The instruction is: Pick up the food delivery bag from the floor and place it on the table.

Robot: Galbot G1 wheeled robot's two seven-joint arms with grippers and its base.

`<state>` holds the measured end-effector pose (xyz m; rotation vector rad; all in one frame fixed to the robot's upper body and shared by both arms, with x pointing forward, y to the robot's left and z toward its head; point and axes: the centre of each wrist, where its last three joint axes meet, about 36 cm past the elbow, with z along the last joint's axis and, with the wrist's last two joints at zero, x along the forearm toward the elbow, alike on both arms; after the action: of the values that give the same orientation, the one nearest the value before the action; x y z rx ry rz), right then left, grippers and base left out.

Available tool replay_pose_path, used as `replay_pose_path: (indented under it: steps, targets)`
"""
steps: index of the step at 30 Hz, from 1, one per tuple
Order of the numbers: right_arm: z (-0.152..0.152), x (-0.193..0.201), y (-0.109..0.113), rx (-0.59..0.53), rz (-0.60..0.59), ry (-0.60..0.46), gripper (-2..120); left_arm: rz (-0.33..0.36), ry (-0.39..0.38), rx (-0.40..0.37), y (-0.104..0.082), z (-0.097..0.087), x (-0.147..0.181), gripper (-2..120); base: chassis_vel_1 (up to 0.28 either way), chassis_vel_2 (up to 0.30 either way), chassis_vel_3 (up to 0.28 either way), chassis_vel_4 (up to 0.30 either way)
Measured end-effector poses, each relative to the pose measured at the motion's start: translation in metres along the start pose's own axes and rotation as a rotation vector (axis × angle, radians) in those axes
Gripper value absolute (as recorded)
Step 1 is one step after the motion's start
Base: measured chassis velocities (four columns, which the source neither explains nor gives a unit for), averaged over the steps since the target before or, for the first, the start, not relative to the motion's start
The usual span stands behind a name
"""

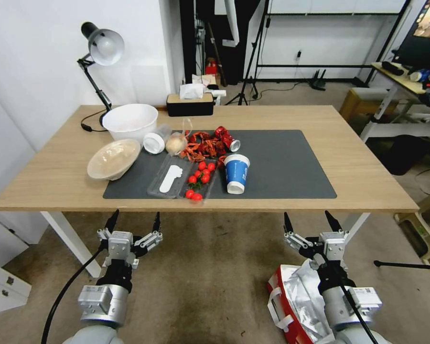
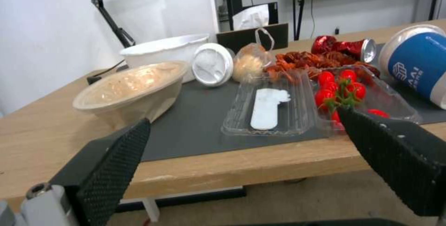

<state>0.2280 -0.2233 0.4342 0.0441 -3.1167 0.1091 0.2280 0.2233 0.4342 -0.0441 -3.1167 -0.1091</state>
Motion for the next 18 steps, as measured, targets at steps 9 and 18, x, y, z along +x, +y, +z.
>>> replay_pose_path:
  steps: [9, 18]
  targets:
    - [0.000, 0.000, 0.000, 0.000, 0.000, 0.000, 100, 0.000, 0.000, 0.000, 0.000, 0.000, 0.000, 100, 0.000, 0.000, 0.000, 0.000]
    - [0.012, -0.002, 0.012, -0.056, 0.000, 0.096, 100, -0.001, -0.001, 0.004, 0.000, 0.000, -0.001, 100, 0.000, 0.000, 0.000, 0.000]
